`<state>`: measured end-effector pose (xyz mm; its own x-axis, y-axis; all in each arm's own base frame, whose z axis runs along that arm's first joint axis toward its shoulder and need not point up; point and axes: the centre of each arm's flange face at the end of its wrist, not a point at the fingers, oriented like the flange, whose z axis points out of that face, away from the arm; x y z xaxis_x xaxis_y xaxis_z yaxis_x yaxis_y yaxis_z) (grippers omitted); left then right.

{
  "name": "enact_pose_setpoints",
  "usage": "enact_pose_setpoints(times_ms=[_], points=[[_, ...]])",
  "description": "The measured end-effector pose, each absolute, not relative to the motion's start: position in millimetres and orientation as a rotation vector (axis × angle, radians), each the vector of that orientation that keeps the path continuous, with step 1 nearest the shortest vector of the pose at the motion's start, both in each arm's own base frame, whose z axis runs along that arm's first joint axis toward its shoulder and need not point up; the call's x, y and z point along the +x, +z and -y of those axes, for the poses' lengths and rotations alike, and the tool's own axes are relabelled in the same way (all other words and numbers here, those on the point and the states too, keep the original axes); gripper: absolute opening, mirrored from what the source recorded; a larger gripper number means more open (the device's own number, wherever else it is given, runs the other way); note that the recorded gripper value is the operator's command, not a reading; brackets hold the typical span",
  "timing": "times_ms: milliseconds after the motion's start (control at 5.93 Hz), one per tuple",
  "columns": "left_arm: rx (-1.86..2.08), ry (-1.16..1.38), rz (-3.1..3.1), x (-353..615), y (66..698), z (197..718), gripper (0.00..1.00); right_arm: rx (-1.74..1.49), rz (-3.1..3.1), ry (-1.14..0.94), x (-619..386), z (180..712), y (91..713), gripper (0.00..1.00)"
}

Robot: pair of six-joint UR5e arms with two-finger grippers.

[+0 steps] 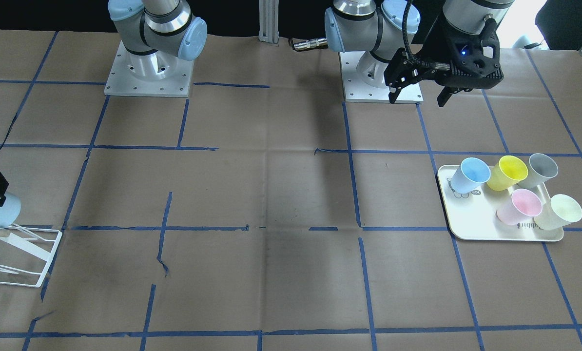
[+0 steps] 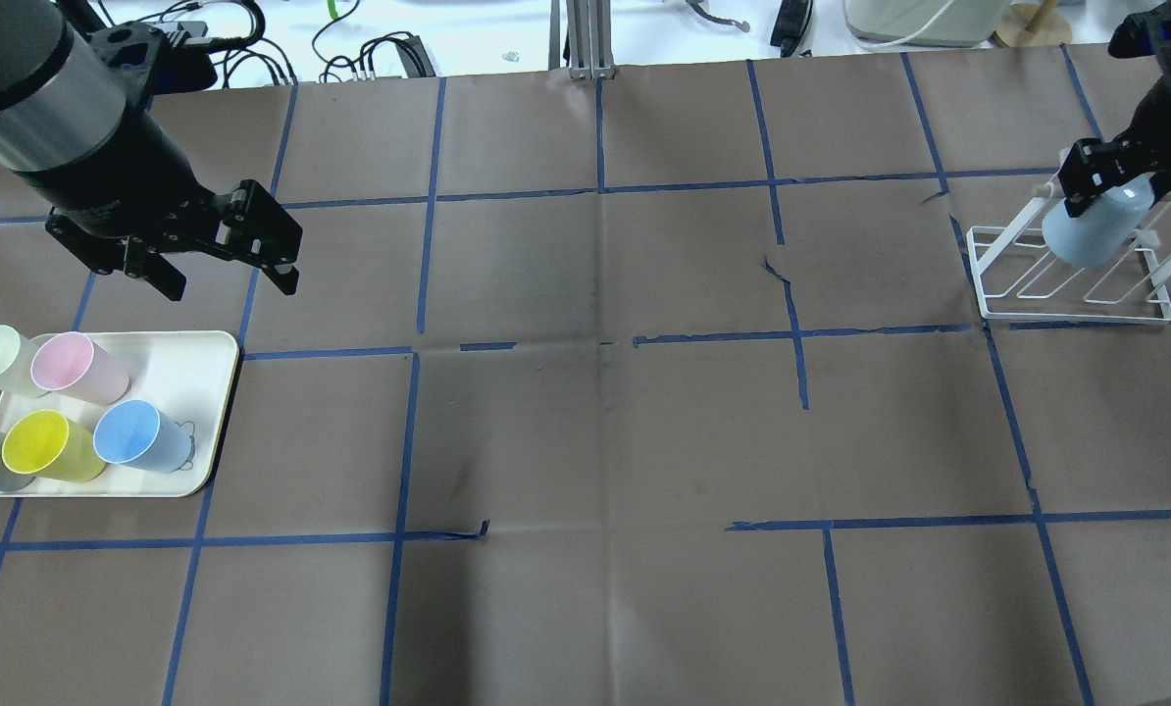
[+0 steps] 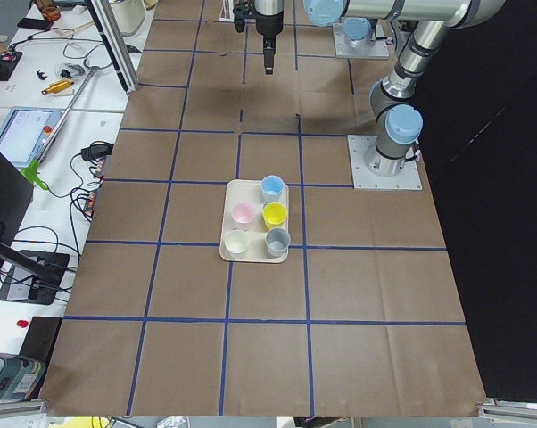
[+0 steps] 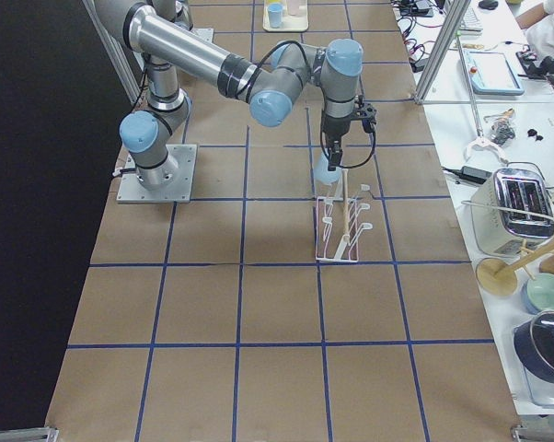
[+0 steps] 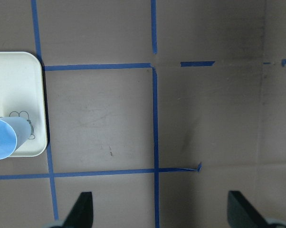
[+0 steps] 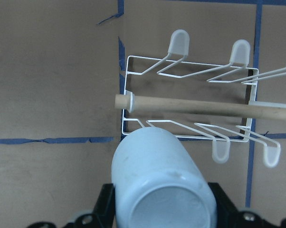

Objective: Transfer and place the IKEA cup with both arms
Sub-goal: 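Close the right gripper on the light blue cup and lift it off the rack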

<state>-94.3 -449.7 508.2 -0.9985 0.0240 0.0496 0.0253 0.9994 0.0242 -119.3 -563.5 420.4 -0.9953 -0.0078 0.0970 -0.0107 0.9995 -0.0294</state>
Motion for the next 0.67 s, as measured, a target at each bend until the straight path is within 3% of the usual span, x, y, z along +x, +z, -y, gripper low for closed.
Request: enact_pose_setpoints(times_ms=[675], points=[[0.011, -0.089, 2.81, -60, 506, 448, 0.99, 0.001, 3.427, -0.122, -59, 507, 464, 0.46]])
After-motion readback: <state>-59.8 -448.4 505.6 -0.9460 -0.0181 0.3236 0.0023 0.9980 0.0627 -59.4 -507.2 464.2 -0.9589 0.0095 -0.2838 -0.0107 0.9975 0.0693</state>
